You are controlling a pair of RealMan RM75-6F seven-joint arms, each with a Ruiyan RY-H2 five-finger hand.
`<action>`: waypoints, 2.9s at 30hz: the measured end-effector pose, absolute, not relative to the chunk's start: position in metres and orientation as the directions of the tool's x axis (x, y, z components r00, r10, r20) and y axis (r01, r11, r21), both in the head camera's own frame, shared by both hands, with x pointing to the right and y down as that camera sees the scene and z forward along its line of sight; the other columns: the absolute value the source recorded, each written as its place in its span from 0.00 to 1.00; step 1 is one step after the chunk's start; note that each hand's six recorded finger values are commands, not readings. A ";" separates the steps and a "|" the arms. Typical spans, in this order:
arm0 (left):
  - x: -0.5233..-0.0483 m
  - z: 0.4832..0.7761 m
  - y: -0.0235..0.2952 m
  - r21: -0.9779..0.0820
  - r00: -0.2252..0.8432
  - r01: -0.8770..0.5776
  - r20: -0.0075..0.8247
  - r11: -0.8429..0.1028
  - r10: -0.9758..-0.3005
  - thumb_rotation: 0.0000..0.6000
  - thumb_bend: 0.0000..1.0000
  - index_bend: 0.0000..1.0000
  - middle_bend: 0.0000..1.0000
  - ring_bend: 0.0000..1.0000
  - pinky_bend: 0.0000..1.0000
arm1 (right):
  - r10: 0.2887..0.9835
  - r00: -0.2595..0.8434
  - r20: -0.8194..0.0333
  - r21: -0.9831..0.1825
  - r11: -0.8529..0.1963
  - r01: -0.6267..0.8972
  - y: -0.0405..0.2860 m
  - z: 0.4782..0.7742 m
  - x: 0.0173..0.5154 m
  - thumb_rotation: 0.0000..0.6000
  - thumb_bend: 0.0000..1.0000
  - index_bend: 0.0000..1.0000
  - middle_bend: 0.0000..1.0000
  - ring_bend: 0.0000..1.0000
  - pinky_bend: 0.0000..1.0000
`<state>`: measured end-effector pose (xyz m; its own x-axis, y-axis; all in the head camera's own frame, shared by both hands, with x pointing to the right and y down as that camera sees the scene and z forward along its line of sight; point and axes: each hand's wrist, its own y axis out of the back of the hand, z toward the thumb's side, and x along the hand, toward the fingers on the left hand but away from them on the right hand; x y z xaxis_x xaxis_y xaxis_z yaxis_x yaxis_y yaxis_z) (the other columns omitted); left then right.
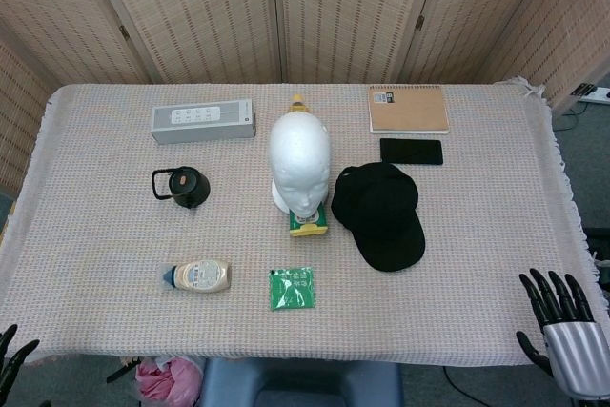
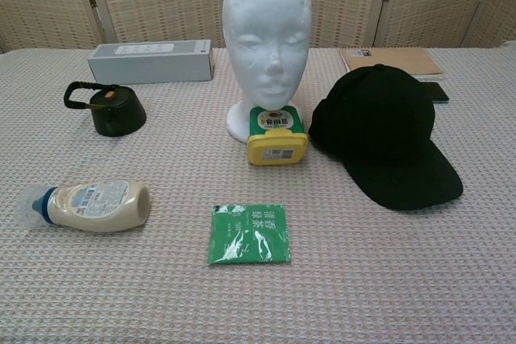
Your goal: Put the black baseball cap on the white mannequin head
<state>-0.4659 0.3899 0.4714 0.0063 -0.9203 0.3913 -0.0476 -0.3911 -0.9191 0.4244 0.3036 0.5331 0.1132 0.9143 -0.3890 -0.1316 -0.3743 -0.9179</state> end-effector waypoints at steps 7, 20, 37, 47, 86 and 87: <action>-0.472 0.458 0.389 -0.931 -0.004 -0.088 0.356 -0.354 -0.935 1.00 0.07 0.21 0.05 0.04 0.14 | 0.898 0.287 -0.334 -0.931 -0.266 -0.250 0.310 0.562 0.413 1.00 0.18 0.15 0.27 0.16 0.13; -0.485 0.448 0.388 -0.932 -0.034 -0.132 0.344 -0.337 -0.938 1.00 0.07 0.21 0.05 0.04 0.14 | 0.859 0.463 -0.219 -0.949 -0.078 -0.304 0.294 0.632 0.367 1.00 0.16 0.25 0.33 0.25 0.24; -0.499 0.437 0.388 -0.934 -0.066 -0.169 0.329 -0.315 -0.942 1.00 0.07 0.21 0.05 0.04 0.14 | 0.815 0.549 -0.185 -0.916 0.059 -0.396 0.264 0.680 0.319 1.00 0.16 0.25 0.34 0.25 0.24; -0.508 0.430 0.385 -0.934 -0.090 -0.208 0.315 -0.292 -0.945 1.00 0.07 0.21 0.05 0.04 0.14 | 0.788 0.580 -0.206 -0.897 0.085 -0.433 0.256 0.700 0.299 1.00 0.16 0.25 0.34 0.25 0.24; -0.516 0.426 0.383 -0.935 -0.115 -0.224 0.305 -0.275 -0.945 1.00 0.09 0.20 0.05 0.04 0.14 | 0.800 0.551 -0.239 -0.871 0.075 -0.486 0.230 0.740 0.258 1.00 0.20 0.32 0.40 0.32 0.30; -0.516 0.426 0.383 -0.935 -0.115 -0.224 0.305 -0.275 -0.945 1.00 0.09 0.20 0.05 0.04 0.14 | 0.801 0.549 -0.238 -0.870 0.075 -0.486 0.229 0.740 0.258 1.00 0.20 0.32 0.41 0.32 0.31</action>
